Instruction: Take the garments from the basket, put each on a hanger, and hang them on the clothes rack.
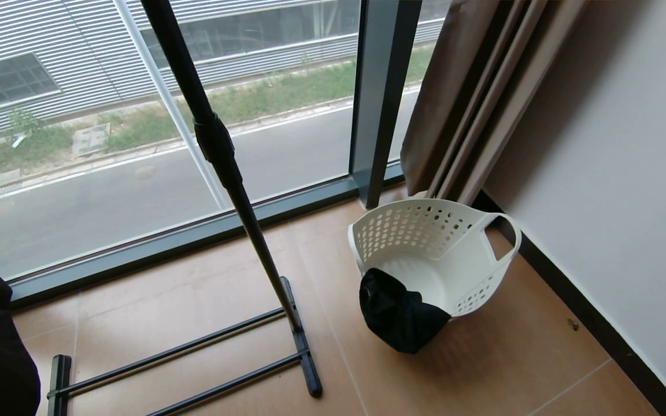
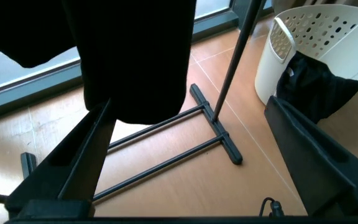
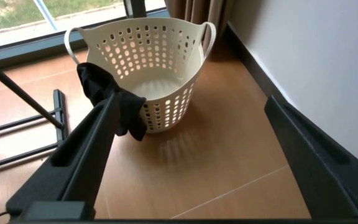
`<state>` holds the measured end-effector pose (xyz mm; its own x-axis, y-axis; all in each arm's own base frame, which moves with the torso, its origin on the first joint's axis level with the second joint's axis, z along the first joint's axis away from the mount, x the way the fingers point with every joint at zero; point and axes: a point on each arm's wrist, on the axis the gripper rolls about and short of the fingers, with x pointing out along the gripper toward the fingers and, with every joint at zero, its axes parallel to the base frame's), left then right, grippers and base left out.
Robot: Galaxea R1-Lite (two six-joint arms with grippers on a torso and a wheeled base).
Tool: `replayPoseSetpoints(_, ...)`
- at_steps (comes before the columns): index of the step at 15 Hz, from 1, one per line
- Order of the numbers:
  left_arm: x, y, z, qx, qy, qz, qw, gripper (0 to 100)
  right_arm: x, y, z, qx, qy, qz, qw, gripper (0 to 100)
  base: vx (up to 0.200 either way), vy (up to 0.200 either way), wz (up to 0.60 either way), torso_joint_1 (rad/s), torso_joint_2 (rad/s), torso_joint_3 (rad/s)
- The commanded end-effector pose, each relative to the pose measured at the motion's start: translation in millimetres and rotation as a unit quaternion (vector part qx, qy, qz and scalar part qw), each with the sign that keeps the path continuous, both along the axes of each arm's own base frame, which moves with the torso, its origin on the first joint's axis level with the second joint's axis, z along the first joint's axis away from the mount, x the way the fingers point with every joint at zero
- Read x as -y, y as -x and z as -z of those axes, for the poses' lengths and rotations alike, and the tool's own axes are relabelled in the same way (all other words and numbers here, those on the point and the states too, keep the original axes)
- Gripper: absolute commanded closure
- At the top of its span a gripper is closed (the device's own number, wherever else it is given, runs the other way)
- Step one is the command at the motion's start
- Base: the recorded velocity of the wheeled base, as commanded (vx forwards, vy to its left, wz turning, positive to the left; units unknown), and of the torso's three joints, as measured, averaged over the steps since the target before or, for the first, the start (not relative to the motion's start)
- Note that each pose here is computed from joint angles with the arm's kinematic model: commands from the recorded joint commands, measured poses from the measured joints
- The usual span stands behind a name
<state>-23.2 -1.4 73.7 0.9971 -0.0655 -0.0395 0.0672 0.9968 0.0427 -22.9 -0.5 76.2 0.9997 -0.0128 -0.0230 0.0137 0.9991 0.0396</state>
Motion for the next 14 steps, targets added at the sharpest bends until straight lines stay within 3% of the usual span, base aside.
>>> replayPoseSetpoints(1,0.0,-0.1,0.4,-0.001,0.000,-0.001,1.0000,0,0.0,0.0,0.1,0.000,0.000,0.000,1.0000,0,0.000,0.000,0.00,-0.002,0.00,-0.193)
replayPoseSetpoints(14,0.0,0.0,0.1,0.002,-0.003,0.000,1.0000,0,0.0,0.1,0.0,-0.001,0.005,0.000,1.0000,0,0.000,0.000,0.00,0.003,0.00,-0.177)
